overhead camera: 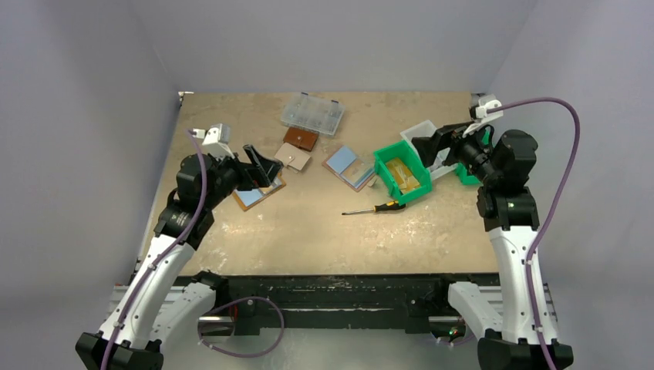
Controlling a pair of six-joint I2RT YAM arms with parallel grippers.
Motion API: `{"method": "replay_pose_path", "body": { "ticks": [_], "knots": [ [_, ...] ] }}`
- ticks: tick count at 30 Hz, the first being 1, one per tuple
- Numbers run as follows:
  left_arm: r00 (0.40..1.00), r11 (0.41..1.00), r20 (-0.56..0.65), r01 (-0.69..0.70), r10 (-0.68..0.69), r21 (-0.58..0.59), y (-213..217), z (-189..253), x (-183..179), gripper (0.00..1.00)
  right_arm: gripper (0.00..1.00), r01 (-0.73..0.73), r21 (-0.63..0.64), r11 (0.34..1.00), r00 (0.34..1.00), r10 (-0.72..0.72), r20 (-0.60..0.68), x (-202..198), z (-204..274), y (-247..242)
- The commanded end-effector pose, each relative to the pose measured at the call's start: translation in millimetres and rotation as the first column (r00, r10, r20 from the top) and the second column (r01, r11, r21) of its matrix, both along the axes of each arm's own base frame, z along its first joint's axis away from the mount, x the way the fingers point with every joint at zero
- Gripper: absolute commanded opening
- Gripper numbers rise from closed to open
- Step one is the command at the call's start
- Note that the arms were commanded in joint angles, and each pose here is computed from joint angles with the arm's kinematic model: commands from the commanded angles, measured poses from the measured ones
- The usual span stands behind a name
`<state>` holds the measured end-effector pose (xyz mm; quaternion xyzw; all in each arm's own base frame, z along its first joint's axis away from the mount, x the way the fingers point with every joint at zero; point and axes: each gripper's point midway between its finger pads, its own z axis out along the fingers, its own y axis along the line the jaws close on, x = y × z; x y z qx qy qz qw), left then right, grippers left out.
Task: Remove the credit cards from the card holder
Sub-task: Pick up the card holder from the center of the board.
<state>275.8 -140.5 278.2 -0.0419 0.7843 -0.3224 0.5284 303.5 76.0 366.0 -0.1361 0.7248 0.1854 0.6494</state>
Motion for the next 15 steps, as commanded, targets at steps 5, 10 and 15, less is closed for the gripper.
{"method": "replay_pose_path", "body": {
  "ticks": [5,10,15],
  "knots": [
    [0.998,0.999,-0.039,0.040,-0.041,-0.033,-9.4,-21.9,3.7,1.00,0.99,0.016,0.041,0.999,1.000,-0.017,0.015,0.7,-0.7,-0.8],
    [0.997,0.995,-0.052,0.050,-0.054,-0.083,-17.1,-28.6,10.1,1.00,0.99,0.005,0.051,0.999,1.000,-0.005,0.017,3.0,-6.1,1.5],
    [0.995,0.994,-0.032,0.089,-0.090,-0.057,-22.4,-29.9,16.5,1.00,0.99,-0.016,0.047,0.999,1.000,0.016,0.003,9.7,-14.7,4.2]
  ]
}}
